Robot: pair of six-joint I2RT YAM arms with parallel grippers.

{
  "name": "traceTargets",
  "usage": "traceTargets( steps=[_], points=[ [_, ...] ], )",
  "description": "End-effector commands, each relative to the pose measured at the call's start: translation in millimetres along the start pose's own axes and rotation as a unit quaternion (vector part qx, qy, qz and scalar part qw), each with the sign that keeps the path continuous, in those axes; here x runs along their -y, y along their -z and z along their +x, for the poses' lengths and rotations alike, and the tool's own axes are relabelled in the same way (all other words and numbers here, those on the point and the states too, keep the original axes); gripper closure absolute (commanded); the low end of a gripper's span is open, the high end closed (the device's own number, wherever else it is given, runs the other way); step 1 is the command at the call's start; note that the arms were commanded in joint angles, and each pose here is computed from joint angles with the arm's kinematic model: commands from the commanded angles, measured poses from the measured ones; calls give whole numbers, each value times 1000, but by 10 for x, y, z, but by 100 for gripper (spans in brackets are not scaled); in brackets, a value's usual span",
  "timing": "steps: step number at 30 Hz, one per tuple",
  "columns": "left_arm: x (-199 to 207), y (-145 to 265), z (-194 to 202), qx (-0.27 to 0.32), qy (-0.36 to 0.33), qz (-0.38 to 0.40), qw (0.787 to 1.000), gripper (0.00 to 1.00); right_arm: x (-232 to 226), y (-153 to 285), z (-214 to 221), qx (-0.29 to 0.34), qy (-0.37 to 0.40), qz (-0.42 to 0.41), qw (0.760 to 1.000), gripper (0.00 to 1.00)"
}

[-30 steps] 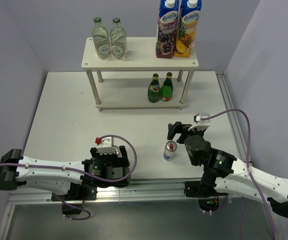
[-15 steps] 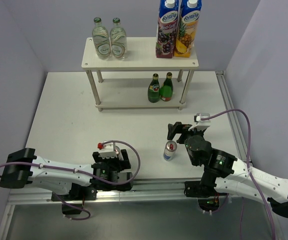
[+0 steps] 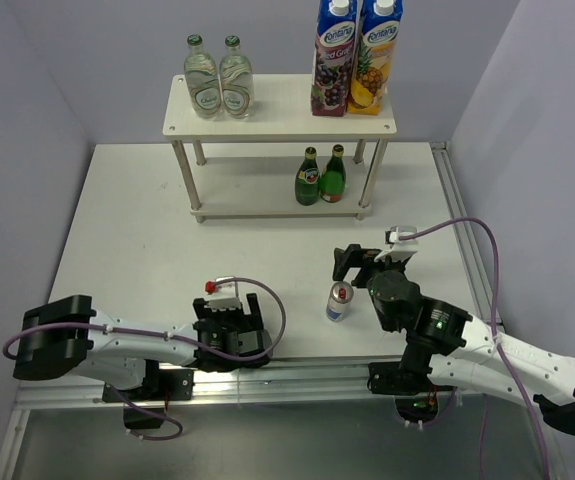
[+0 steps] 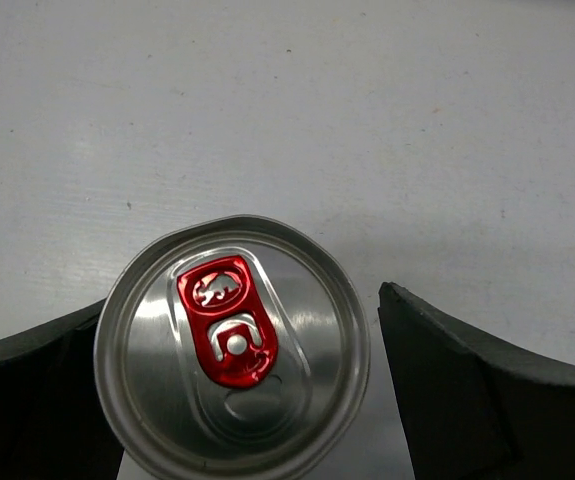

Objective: Place and organize the beverage onto the shelf

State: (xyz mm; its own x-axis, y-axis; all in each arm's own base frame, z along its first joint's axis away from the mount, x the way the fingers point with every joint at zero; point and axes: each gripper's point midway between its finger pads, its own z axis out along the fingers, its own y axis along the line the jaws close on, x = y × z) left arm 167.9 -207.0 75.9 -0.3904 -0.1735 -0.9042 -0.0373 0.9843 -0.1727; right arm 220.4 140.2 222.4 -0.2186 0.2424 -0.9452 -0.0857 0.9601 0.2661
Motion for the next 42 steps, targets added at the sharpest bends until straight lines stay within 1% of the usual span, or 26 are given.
traceTargets(
  steps=[1,3,5,7,8,10,11,13,14,15,16,17,18,19,21,22,23,25,26,28,30,36,38,39,41,42],
  points=[
    [-17,-83,-6,16,4,-11,1000,7,-32,-10,-20,5,-8,-2,1000,0],
    [-38,-113,13,18,4,-18,1000,20,-41,-9,-21,4,-8,-4,1000,0],
    [-45,-136,30,18,-1,-22,1000,26,-42,-17,-4,3,-5,-3,1000,0],
    [-34,-168,26,19,-6,-26,999,37,-52,-17,-9,2,-4,-4,1000,0],
    [-43,-178,21,20,-9,-29,999,52,-51,-21,-10,2,-4,-3,1000,0],
    [-29,-194,-49,28,-8,-32,999,71,-48,-24,-11,3,-3,-2,1000,0],
    [-22,-192,-100,32,-6,-32,999,84,-43,-20,-17,4,-4,-1,1000,0],
    [-4,-208,-206,43,-2,-35,998,89,-41,-21,-11,3,-3,-1,1000,0],
    [11,-198,-283,47,-10,-31,998,94,-39,-19,-21,5,-5,-1,1000,0],
    [58,-225,-369,53,4,-29,998,96,-38,-19,-21,5,-4,-1,1000,0],
    [77,-230,-428,54,-24,-24,998,97,-38,-19,-25,6,-5,-1,1000,0],
    [106,-228,-548,58,-16,-17,998,99,-39,-22,-18,5,-4,0,1000,0],
    [175,-284,-694,70,14,-11,997,99,-38,-23,-22,6,-4,0,1000,0],
    [201,-298,-751,64,-19,1,998,99,-35,-25,-18,5,-3,1,1000,0],
    [249,-388,-1132,90,31,15,995,100,-35,-21,-28,6,-4,1,1000,0],
    [232,-420,-1259,100,16,17,995,100,-31,-19,-30,6,-6,2,1000,0],
    [252,-454,-1360,102,18,28,994,100,-27,-18,-27,6,-5,2,1000,0],
    [184,-599,-1703,129,39,10,991,100,-24,-12,-34,8,-8,1,1000,0],
    [154,-683,-1754,132,15,0,991,100,-18,-8,-39,9,-9,1,1000,0],
    [118,-832,-1995,147,10,-6,989,100,-15,-2,-52,11,-11,0,1000,0],
    [111,-1017,-2223,164,24,-3,986,100,-11,-3,-47,11,-11,1,1000,0],
    [19,-1503,-2678,194,31,-15,980,100,-9,-2,-25,7,-10,0,1000,0],
    [10,-1677,-2664,188,19,-19,982,100,-21,0,-32,7,-11,-2,1000,0],
    [-15,-1738,-2772,197,25,-26,980,100,-24,0,-27,7,-11,-3,1000,0],
    [-21,-1911,-2737,189,17,-27,981,100,-33,-2,-25,6,-10,-5,1000,0],
    [-65,-1974,-2822,195,24,-31,980,100,-38,-3,-26,6,-10,-6,1000,0]
  ],
)
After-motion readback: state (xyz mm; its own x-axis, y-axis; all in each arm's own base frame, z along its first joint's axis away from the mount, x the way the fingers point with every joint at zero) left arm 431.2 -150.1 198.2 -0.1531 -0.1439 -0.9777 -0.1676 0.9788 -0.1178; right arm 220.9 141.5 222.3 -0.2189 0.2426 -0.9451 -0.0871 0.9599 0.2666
